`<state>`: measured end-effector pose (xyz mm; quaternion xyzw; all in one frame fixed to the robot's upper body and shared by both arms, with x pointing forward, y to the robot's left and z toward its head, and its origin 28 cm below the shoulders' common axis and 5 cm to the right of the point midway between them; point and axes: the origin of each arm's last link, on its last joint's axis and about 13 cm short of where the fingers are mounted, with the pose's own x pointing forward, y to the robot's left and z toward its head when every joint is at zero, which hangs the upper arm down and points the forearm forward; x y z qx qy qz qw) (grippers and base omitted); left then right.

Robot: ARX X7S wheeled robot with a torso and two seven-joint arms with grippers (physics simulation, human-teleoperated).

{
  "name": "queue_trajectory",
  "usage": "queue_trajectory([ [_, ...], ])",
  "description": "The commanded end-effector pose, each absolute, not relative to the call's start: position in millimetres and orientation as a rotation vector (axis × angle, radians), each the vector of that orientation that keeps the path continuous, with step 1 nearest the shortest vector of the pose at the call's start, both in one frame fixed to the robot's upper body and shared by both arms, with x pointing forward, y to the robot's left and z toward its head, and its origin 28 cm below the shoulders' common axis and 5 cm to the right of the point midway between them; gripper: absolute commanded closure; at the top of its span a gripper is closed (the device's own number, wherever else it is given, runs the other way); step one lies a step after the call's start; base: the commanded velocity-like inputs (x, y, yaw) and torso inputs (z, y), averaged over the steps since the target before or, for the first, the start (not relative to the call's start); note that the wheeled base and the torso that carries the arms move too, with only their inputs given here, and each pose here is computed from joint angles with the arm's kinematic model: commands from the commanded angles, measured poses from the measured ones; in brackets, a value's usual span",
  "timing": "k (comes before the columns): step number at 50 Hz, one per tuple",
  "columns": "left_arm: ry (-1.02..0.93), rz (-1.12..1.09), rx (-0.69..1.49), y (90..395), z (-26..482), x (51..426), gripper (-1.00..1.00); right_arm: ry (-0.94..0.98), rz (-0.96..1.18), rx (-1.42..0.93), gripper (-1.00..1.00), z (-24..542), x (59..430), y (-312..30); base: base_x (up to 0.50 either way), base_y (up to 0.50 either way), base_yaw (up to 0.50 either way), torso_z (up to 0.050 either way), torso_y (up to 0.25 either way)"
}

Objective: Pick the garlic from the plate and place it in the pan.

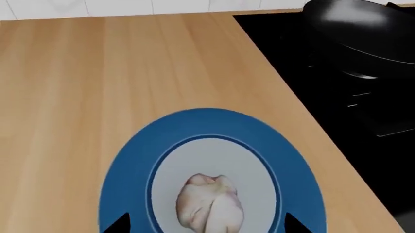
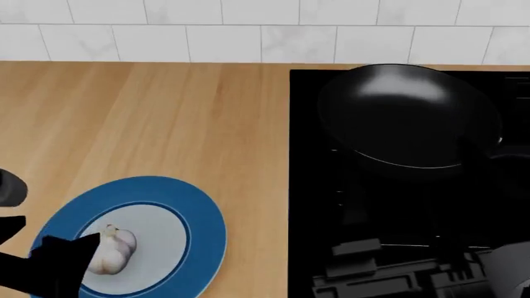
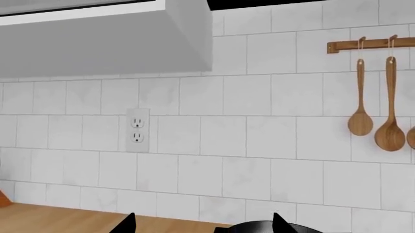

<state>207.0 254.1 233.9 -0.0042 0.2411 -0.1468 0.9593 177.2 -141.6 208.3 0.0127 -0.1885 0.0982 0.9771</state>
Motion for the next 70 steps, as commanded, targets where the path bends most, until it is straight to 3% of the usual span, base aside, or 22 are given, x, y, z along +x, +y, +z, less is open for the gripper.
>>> queue_trajectory([
  [1,0.570,-0.255,-0.005,255.8,236.2,208.6,-1.00,-0.381,0.195,0.037,-1.00,210.5,173.4,-143.1,0.00,0.00,0.00,0.000,0.000],
  [20,0.619,-0.295,0.085,251.0,241.2,241.8,-1.00,-0.370,0.186,0.050,-1.00,207.6,172.3,-140.2,0.00,0.00,0.00,0.000,0.000],
  [70,0.704,-0.344,0.125,241.1,221.8,253.5,-1.00,-0.359,0.174,0.061,-1.00,210.0,164.0,-141.1,0.00,0.00,0.00,0.000,0.000],
])
